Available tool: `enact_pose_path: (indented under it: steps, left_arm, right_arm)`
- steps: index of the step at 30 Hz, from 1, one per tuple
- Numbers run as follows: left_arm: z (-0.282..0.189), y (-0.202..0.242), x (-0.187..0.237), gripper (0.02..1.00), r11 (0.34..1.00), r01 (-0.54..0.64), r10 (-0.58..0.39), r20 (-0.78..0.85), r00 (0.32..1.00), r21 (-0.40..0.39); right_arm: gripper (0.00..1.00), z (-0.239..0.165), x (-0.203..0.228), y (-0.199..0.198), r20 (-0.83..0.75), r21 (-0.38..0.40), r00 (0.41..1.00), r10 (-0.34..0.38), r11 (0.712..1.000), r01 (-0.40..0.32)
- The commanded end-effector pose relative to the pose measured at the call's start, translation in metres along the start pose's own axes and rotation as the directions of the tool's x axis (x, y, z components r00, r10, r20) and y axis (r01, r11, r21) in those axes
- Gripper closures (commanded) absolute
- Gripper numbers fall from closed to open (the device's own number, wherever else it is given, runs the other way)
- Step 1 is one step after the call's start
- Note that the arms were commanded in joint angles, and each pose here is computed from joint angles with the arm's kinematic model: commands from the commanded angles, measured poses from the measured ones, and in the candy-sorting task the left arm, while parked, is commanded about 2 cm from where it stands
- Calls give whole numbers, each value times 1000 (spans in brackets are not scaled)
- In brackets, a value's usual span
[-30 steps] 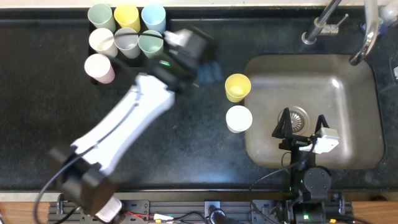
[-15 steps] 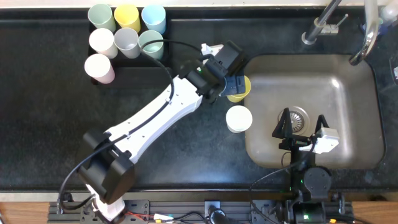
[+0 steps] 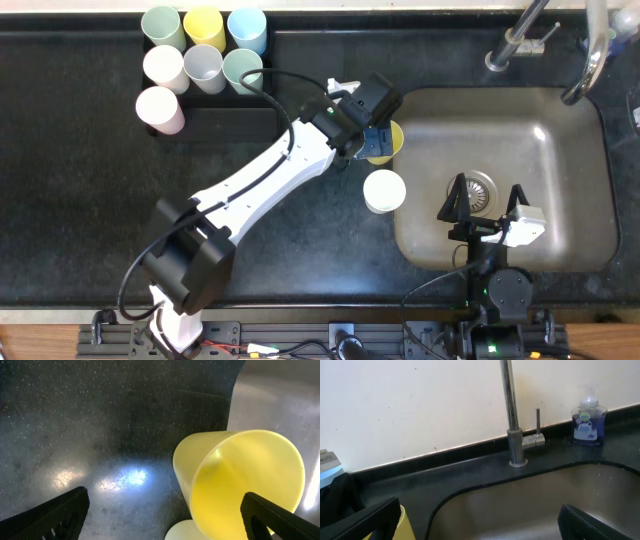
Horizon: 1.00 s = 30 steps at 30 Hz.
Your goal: Store Cups
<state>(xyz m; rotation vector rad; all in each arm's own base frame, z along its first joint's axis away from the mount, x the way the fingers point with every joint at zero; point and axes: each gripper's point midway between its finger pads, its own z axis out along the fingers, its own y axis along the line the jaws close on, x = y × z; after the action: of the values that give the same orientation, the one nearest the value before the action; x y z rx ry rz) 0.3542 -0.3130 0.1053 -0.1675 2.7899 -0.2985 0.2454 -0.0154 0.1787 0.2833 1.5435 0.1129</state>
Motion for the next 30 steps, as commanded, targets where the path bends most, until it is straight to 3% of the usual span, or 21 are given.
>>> enact_pose_path:
  steps: [1, 3, 6, 7, 10, 11, 13, 14, 19, 23, 27, 30]
  left_arm:
    - [9, -2, -5, 62, 1000, -1, 1, -11, 1000, 7]
    - [11, -5, -5, 152, 1000, -1, 2, -13, 1000, 19]
    - [12, -6, -6, 478, 1000, -1, 1, -8, 1000, 25]
    - [12, -6, -6, 494, 1000, -1, 1, -8, 1000, 25]
    - [16, -6, -6, 709, 1000, 17, -16, -11, 1000, 21]
    - [17, -6, -5, 720, 1000, 19, -18, -12, 1000, 20]
    - [21, -6, -5, 908, 1000, 18, -18, -13, 1000, 19]
    - [21, -7, -6, 943, 1000, 19, -18, -10, 1000, 22]
    - [10, -3, -19, 982, 998, 43, -44, 17, 999, 35]
    - [-34, 12, -50, 982, 994, 92, -98, 109, 989, 58]
    - [-91, 62, -78, 982, 973, 227, -230, 180, 956, 36]
    - [-116, 123, -87, 982, 928, 370, -358, 184, 915, -33]
  right_arm:
    - [3, 0, 3, -1, 1, 0, 1000, 4, 1000, -4]
    - [3, 0, 3, -1, 1, 0, 1000, 4, 1000, -4]
    - [3, 0, 3, -1, 1, 0, 1000, 4, 1000, -4]
    - [5, 0, 3, -1, 1, 0, 1000, 4, 1000, -4]
    - [3, 0, 3, -1, 1, 0, 1000, 4, 1000, -4]
    - [3, 0, 3, -1, 1, 0, 1000, 4, 1000, -4]
    - [5, 0, 3, -1, 1, 0, 1000, 4, 1000, -4]
    - [5, 0, 3, -1, 1, 0, 1000, 4, 1000, -4]
    - [3, 0, 3, -1, 1, 0, 1000, 4, 1000, -4]
    - [3, 0, 3, -1, 1, 0, 1000, 4, 1000, -4]
    - [5, 0, 3, -1, 1, 0, 1000, 4, 1000, -4]
    - [3, 0, 3, -1, 1, 0, 1000, 4, 1000, -4]
